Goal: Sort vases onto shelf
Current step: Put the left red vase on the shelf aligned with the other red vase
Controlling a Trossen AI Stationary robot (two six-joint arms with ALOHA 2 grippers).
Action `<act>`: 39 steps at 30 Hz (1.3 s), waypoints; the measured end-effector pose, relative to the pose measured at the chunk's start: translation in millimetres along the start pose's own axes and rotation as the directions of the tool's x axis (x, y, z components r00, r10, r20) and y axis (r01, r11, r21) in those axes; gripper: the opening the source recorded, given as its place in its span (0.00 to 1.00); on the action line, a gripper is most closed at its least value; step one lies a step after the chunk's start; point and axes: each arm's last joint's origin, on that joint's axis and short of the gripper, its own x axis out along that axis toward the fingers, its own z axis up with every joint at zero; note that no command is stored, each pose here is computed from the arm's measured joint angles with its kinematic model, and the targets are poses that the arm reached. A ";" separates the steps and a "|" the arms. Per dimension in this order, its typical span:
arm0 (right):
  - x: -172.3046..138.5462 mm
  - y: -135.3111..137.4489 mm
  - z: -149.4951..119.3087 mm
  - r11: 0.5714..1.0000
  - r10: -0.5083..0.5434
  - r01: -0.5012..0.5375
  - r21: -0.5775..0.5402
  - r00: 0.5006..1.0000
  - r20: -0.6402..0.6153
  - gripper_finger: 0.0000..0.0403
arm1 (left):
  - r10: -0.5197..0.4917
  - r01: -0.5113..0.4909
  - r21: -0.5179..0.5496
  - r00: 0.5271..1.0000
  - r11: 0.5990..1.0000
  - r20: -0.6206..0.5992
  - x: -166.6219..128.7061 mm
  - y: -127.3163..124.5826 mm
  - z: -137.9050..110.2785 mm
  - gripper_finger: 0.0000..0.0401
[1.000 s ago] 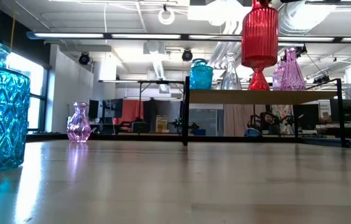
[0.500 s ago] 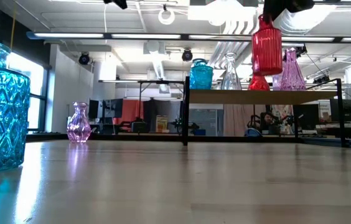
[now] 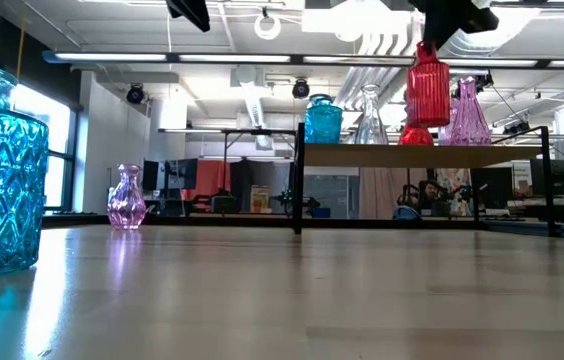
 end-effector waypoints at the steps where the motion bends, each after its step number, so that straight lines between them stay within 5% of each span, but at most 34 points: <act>1: 0.2 -3.0 2.3 1.000 -0.006 0.006 -0.001 1.000 0.003 0.00 | 0.002 -0.002 -0.005 1.000 1.000 0.000 0.1 1.3 0.1 0.21; 17: -0.6 -46.3 29.5 0.993 -0.078 0.073 0.097 0.996 0.048 0.00 | 0.015 -0.014 -0.113 1.000 0.994 0.007 0.5 8.3 1.0 0.21; 39: 24.2 -59.9 41.6 0.987 -0.052 0.040 0.153 0.996 0.076 0.00 | 0.084 -0.076 -0.116 0.994 0.990 0.068 0.2 10.3 6.9 0.21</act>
